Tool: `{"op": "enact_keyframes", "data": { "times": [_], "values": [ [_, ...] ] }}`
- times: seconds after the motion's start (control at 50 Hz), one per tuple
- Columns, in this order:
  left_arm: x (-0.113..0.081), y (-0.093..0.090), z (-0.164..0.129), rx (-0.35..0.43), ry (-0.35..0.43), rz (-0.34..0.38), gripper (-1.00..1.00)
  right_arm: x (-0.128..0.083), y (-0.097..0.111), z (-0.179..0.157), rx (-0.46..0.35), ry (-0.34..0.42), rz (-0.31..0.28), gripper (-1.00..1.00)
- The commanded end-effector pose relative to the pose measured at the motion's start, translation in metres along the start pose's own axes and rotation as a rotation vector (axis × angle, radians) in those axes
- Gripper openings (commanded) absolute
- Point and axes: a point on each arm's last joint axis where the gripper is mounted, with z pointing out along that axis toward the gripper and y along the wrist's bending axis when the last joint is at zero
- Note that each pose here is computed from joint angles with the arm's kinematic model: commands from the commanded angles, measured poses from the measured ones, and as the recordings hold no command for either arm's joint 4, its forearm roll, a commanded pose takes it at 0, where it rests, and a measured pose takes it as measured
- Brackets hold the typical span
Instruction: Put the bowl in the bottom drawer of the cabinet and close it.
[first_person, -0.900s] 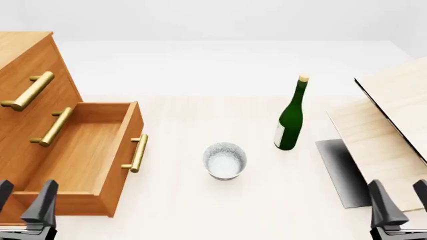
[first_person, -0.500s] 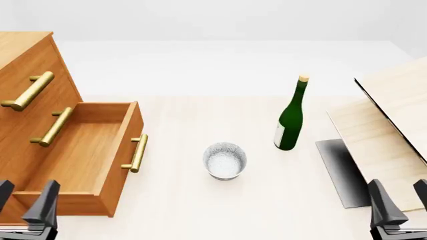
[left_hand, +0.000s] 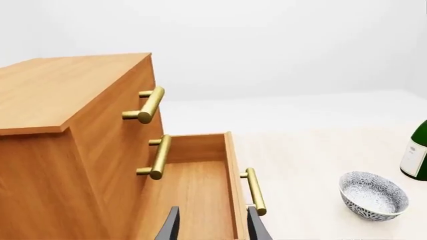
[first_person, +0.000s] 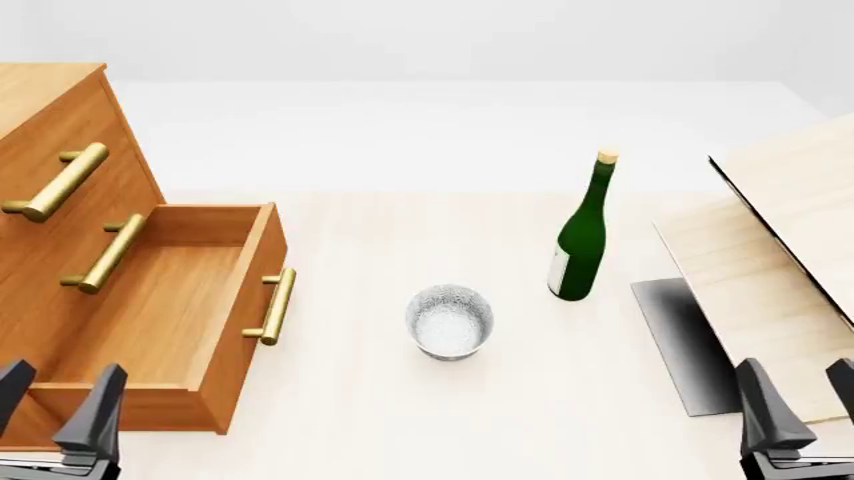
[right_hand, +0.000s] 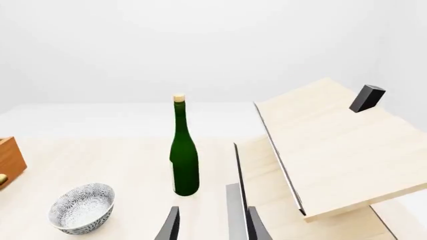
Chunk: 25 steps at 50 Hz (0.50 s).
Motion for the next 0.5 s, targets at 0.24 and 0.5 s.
{"op": "enact_keyframes", "data": {
  "times": [0.24, 0.5],
  "values": [
    [0.0016, -0.0038, -0.0001, 0.068, 0.017, 0.028, 1.00, 0.0002, 0.0000, 0.0000, 0.000, 0.000, 0.001, 1.00],
    [0.0020, -0.0062, 0.0018, 0.106, 0.029, 0.039, 1.00, 0.0002, 0.0000, 0.0000, 0.000, 0.000, 0.001, 1.00]
  ]
}}
